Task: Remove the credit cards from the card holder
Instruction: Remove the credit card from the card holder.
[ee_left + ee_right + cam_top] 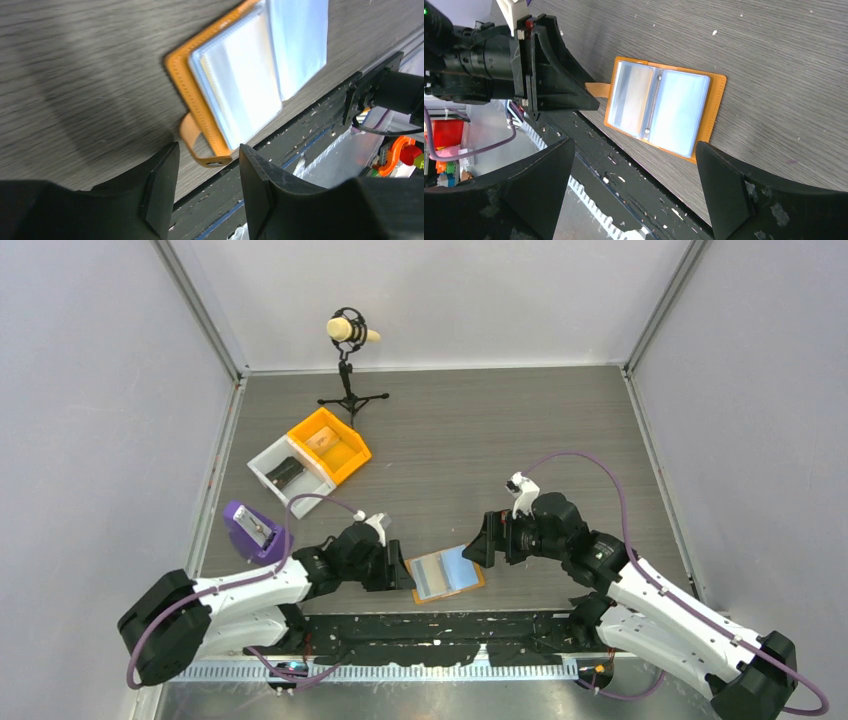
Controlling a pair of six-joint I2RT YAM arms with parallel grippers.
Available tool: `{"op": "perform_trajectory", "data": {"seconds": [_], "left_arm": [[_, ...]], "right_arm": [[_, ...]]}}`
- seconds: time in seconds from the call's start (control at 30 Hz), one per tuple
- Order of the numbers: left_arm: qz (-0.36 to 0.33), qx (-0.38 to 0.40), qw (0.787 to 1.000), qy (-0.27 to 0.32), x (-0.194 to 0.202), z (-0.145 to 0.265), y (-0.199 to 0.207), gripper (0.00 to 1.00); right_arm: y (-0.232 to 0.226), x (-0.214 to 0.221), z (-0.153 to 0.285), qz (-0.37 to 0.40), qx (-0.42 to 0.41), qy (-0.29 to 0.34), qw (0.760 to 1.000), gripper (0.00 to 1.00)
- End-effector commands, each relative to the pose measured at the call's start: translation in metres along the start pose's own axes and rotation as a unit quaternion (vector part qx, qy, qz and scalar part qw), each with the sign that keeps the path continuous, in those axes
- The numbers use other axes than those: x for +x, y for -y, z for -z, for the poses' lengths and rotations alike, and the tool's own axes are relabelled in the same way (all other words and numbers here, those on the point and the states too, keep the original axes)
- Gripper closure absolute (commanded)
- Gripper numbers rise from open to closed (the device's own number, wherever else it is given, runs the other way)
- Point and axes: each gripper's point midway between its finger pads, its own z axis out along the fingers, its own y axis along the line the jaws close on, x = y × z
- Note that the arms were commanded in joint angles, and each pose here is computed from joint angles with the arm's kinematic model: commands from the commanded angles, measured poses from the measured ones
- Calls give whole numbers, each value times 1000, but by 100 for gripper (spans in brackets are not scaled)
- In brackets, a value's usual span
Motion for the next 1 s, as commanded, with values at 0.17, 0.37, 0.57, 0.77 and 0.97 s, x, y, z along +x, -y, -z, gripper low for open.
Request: {"op": "perform_trajectory", "data": {"seconds": [0.17, 0.37, 0.57, 0.77, 0.97], "left_arm": [[-9, 41, 999, 23, -7, -13, 28, 66], [-18, 57, 998, 38, -15, -9, 38, 100], [-34, 96, 993, 52, -23, 1, 60, 100], [-31, 119, 991, 54, -23, 5, 77, 100], [-42, 128, 990, 33, -17, 5, 89, 100]], "right_arm": [[-1, -19, 0, -10, 9, 41, 999, 0], [0, -6, -9, -19, -2, 20, 1000, 1], [0, 8, -24, -15, -2, -8, 1000, 5], [-11, 26, -44, -6, -19, -45, 999, 7], [-17, 40, -66, 47, 11, -69, 996, 7]]}}
